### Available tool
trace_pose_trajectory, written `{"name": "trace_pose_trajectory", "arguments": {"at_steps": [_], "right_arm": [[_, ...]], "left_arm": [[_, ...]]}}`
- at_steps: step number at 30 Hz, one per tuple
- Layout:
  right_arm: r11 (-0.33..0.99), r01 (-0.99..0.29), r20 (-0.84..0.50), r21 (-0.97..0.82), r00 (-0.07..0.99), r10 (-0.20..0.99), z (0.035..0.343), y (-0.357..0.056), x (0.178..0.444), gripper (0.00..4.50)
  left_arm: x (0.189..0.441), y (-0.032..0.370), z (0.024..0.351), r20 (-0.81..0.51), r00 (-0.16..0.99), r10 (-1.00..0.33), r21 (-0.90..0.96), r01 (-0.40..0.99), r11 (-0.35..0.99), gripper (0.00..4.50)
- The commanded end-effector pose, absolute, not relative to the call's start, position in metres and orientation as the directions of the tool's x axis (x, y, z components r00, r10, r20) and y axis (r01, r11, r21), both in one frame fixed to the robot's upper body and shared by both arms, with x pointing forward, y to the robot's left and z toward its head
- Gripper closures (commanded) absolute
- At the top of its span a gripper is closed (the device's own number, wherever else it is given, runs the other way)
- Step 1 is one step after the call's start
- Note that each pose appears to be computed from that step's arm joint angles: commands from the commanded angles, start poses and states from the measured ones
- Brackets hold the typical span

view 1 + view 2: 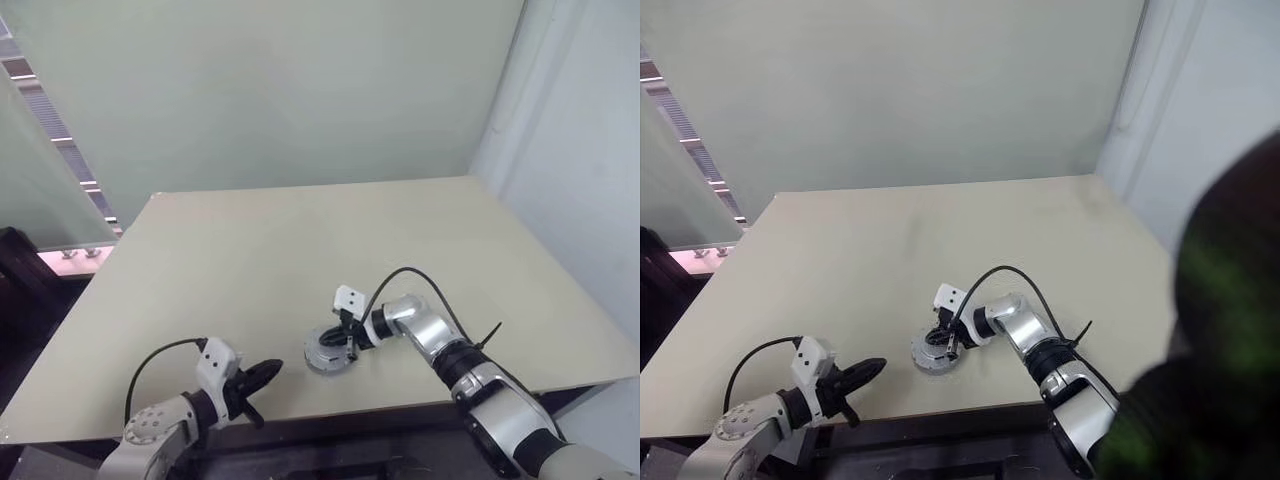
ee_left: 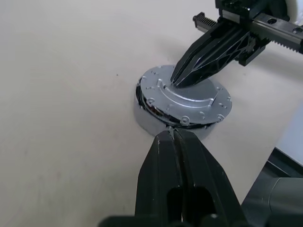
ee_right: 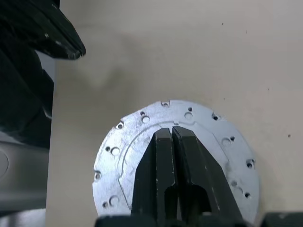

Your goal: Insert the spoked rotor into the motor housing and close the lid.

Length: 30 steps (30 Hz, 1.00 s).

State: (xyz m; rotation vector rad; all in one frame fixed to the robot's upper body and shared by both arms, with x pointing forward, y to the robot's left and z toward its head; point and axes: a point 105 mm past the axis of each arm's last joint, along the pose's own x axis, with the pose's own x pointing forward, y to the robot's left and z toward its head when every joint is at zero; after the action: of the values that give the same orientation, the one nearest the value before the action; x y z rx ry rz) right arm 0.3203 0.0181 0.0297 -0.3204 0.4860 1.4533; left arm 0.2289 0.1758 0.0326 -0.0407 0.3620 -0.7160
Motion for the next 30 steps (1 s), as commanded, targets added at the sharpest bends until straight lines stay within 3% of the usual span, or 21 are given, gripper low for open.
{"name": "trace_pose_trajectory", "arguments": {"at_steps": [1,5,8,17,19,26,30], "right_arm": [[0.082,-0.995,-0.427,0.057,0.050,0.903,0.051,0.023,0.322,4.46],[0.096,-0.994,-0.417,0.059,0.063,0.907,0.060,0.016,0.326,4.46],[0.092,-0.994,-0.464,0.055,0.056,0.884,0.059,0.008,0.327,3.85],[-0.028,-0.999,-0.520,0.019,-0.034,0.853,0.058,0.000,0.320,0.57],[-0.044,-0.999,-0.530,0.029,-0.052,0.846,0.056,0.000,0.320,0.04],[-0.035,-0.999,-0.519,0.029,-0.045,0.854,0.056,0.003,0.323,0.04],[0.019,-1.000,-0.501,-0.010,0.022,0.865,0.053,0.006,0.333,0.04]], "left_arm": [[0.234,0.173,0.041,-0.284,0.692,-0.664,-0.133,0.657,0.742,4.50],[0.235,0.171,0.040,-0.285,0.686,-0.670,-0.134,0.664,0.736,4.50],[0.236,0.170,0.039,-0.285,0.683,-0.673,-0.134,0.667,0.733,4.50],[0.234,0.170,0.038,-0.285,0.681,-0.675,-0.133,0.669,0.731,4.50],[0.232,0.171,0.038,-0.287,0.682,-0.672,-0.132,0.667,0.733,4.50],[0.228,0.174,0.039,-0.294,0.689,-0.662,-0.126,0.659,0.742,4.50],[0.226,0.174,0.039,-0.297,0.692,-0.658,-0.125,0.655,0.745,4.50]]}}
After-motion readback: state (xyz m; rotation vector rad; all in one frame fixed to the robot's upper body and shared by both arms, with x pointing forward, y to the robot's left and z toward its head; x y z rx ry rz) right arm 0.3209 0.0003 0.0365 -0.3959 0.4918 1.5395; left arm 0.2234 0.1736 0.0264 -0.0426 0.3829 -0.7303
